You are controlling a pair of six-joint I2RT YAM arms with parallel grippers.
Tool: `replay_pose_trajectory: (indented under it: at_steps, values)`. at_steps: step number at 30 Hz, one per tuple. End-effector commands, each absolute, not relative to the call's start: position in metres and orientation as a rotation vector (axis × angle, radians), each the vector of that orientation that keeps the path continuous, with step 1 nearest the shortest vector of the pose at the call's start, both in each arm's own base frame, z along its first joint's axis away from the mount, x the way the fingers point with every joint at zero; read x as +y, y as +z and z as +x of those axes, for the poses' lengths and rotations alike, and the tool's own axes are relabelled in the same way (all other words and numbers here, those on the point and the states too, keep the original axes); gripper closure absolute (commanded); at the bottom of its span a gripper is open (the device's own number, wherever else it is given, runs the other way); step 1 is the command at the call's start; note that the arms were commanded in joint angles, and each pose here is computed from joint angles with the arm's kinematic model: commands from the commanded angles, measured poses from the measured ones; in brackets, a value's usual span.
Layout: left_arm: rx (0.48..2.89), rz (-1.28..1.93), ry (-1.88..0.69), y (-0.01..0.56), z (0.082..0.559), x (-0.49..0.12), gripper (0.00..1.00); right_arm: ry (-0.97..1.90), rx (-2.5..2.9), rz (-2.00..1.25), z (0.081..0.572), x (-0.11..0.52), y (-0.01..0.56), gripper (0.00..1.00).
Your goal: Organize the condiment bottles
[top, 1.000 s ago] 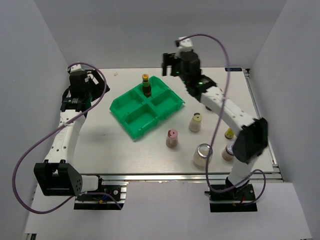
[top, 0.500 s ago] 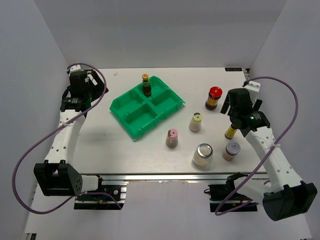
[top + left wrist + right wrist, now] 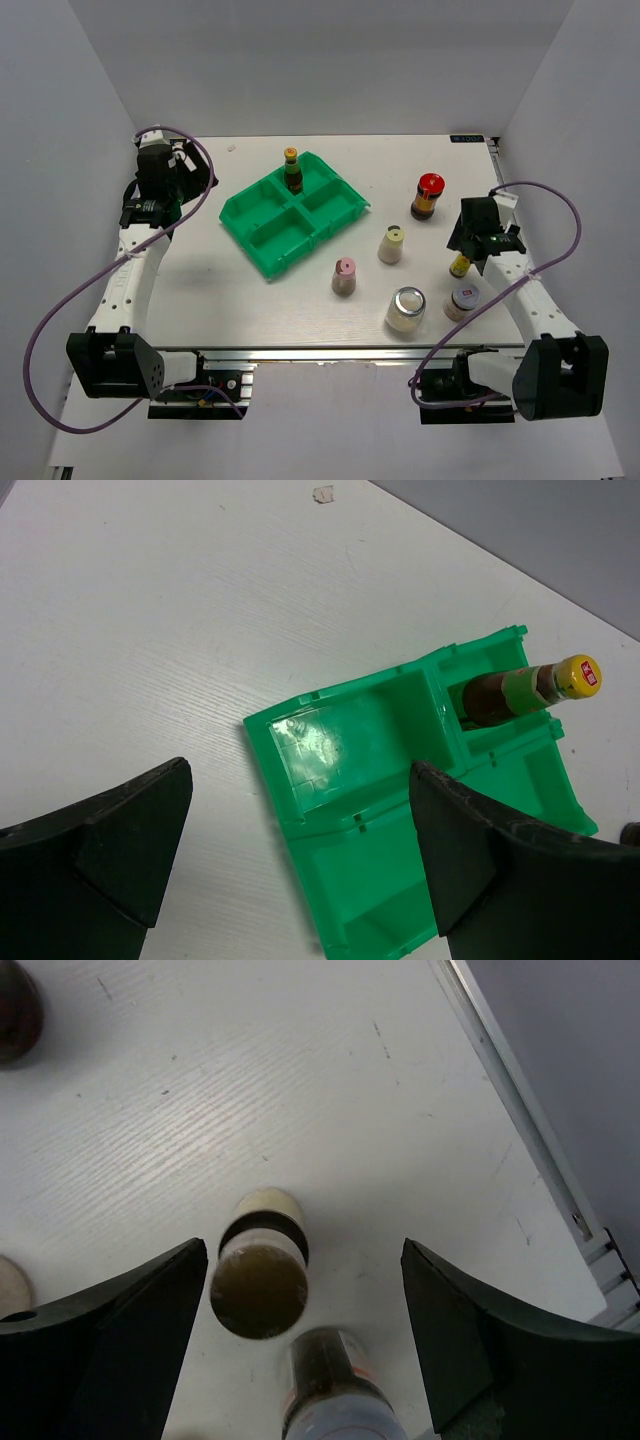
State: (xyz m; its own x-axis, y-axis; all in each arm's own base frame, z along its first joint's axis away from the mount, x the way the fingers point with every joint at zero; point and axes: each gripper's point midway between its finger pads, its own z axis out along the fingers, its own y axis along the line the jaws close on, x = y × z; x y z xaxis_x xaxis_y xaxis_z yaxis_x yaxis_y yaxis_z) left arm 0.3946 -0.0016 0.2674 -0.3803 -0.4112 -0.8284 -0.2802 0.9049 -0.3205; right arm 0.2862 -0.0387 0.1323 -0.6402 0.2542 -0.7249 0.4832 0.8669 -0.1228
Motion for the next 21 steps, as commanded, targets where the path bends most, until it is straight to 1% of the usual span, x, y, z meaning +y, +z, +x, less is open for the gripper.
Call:
replay_pose_trajectory:
  at_steps: [1,4,5,7,8,10,11,14,16,17,19,21]
  values:
    - [1.950,-0.485,-0.156,0.280,0.392,-0.001,0.02,-0.324,2.176,0.491,0.318,-0.034,0.143,0.18]
    - [1.954,-0.478,-0.164,0.278,0.390,-0.002,0.02,-0.344,2.160,0.489,0.321,-0.037,0.134,0.29]
    - [1.951,-0.481,-0.160,0.279,0.390,-0.002,0.02,-0.347,2.162,0.493,0.320,-0.038,0.131,0.38]
    - [1.949,-0.487,-0.153,0.279,0.390,0.000,0.02,-0.345,2.167,0.492,0.320,-0.037,0.128,0.47]
    - [1.947,-0.487,-0.154,0.280,0.390,0.000,0.02,-0.348,2.165,0.493,0.320,-0.038,0.129,0.56]
    - [1.945,-0.487,-0.153,0.281,0.390,0.000,0.02,-0.348,2.157,0.491,0.320,-0.038,0.132,0.67]
    - [1.947,-0.487,-0.152,0.281,0.390,0.000,0.02,-0.344,2.147,0.492,0.319,-0.039,0.135,0.76]
    - [1.942,-0.491,-0.147,0.282,0.390,0.001,0.02,-0.321,2.129,0.464,0.323,-0.036,0.148,0.88]
    - [1.940,-0.489,-0.149,0.281,0.391,0.001,0.02,-0.315,2.120,0.443,0.325,-0.035,0.158,0.94]
    - [1.939,-0.487,-0.152,0.281,0.391,0.000,0.02,-0.307,2.099,0.421,0.330,-0.034,0.172,1.00]
    - [1.948,-0.488,-0.152,0.277,0.392,0.000,0.02,-0.234,2.077,0.375,0.337,-0.023,0.191,1.00]
    - [1.946,-0.501,-0.147,0.279,0.394,0.001,0.02,-0.108,2.022,0.295,0.350,0.000,0.225,1.00]
